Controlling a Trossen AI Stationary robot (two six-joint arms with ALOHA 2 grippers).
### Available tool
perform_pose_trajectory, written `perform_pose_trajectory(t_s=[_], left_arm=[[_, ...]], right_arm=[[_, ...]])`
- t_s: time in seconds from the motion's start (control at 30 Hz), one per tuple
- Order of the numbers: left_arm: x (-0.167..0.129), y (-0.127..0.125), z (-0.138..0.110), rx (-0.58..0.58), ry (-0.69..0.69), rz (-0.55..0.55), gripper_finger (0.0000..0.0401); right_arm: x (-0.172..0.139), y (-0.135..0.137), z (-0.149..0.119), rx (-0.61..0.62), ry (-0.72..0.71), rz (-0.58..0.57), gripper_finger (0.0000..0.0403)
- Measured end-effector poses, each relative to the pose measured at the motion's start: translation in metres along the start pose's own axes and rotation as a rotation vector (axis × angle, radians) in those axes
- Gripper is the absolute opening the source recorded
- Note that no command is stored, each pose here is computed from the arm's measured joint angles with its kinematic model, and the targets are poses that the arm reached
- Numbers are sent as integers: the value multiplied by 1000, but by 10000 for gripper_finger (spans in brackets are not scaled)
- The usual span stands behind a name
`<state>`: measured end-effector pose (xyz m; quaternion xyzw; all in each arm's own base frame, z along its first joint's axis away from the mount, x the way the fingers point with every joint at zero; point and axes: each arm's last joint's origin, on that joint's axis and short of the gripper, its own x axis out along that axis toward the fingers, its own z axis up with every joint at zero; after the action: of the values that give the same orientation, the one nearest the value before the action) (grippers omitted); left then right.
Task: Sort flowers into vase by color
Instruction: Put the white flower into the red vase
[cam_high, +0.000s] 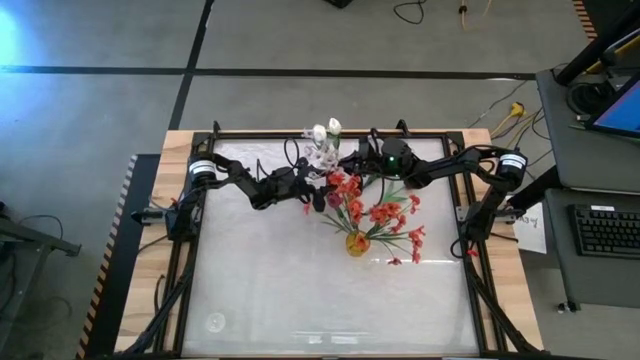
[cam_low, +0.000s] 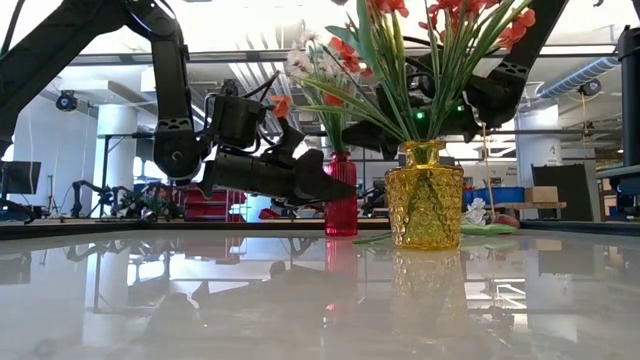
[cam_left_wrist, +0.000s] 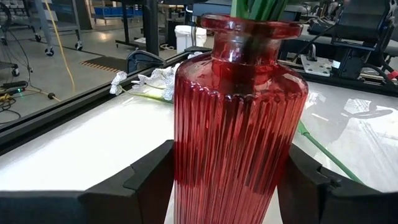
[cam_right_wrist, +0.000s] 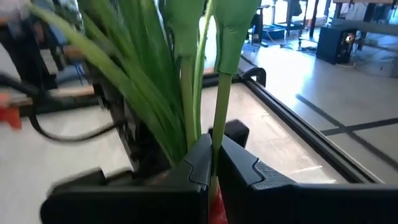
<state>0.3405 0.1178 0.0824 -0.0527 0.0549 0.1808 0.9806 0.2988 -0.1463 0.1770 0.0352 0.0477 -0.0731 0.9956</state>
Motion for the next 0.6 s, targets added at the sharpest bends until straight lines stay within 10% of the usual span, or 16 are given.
perform_pose_trajectory(t_s=[0.6], left_arm=[[0,0,-1,-6,17,-1,215]], right_arm=[[1,4,-7,49,78,-17,13]])
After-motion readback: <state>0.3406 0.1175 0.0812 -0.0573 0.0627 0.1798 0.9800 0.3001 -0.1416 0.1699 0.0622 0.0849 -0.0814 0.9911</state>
